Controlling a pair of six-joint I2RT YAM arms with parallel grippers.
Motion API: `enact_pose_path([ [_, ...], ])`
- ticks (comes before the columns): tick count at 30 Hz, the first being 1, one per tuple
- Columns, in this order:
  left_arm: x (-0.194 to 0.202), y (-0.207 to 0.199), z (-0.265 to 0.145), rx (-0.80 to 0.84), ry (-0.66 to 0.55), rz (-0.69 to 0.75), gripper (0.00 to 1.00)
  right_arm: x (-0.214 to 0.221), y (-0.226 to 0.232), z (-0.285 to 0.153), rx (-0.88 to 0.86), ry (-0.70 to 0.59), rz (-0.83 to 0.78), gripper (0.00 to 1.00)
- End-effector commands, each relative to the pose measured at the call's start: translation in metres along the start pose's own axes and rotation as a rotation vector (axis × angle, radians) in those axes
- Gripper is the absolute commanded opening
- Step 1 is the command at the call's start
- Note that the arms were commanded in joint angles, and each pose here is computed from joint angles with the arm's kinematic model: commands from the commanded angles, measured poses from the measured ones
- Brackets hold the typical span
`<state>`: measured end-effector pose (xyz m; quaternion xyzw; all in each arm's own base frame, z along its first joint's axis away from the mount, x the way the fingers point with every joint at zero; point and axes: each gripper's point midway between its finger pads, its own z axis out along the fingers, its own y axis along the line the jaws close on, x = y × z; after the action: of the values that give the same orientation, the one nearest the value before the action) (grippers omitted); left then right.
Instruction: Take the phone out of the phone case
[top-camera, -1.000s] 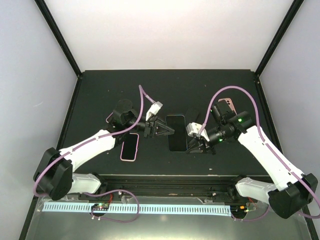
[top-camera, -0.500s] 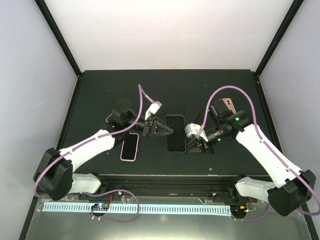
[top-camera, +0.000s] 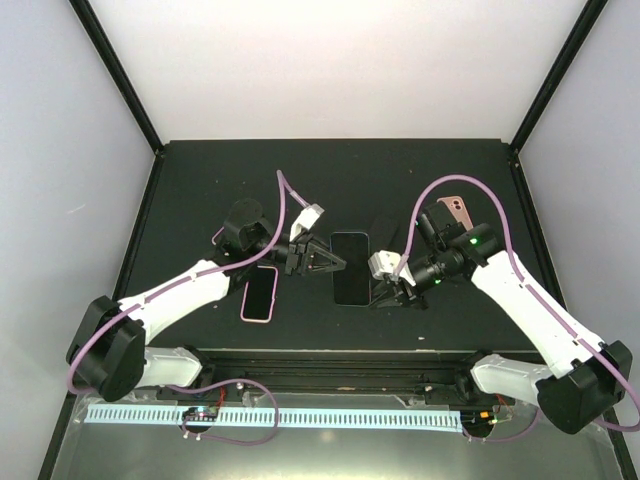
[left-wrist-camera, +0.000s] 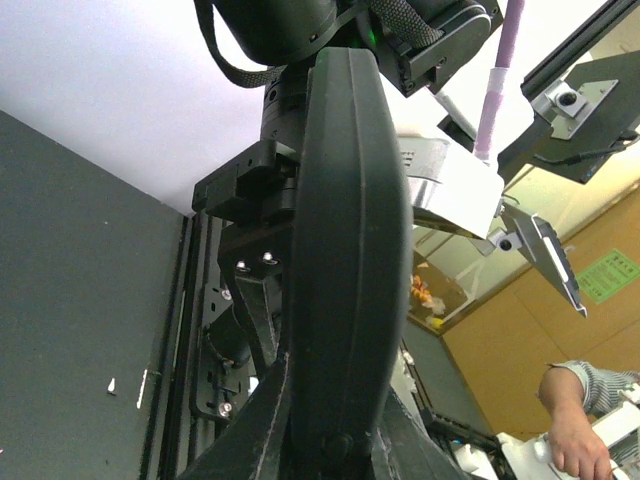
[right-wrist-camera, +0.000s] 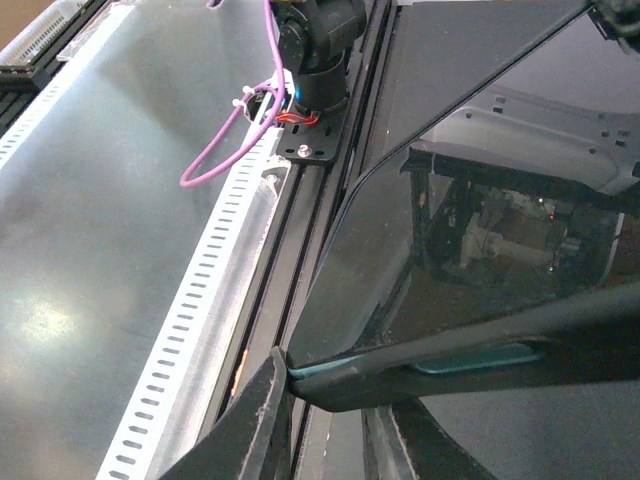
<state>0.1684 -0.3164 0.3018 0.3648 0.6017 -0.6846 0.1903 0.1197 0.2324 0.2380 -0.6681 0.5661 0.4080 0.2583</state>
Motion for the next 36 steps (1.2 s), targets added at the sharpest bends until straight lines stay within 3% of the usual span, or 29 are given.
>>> enact_pose_path([
  [1,0.003,-0.061,0.006,0.151,0.090,0.037,0.02,0.020,-0.030,-0.003,0.126,0.137,-0.186,0.20],
  [9,0.014,-0.069,0.011,0.169,0.138,0.026,0.02,0.015,-0.039,-0.008,0.183,0.150,-0.200,0.21],
  [20,0.020,-0.075,0.009,0.174,0.142,0.044,0.01,-0.003,-0.060,-0.009,0.208,-0.006,-0.016,0.24],
  [26,0.024,-0.072,0.009,0.172,0.149,0.075,0.02,-0.022,-0.088,-0.022,0.262,-0.161,0.155,0.26],
  [36,0.036,-0.049,0.017,0.057,0.169,0.132,0.01,-0.057,-0.075,-0.042,0.258,-0.261,0.142,0.37],
])
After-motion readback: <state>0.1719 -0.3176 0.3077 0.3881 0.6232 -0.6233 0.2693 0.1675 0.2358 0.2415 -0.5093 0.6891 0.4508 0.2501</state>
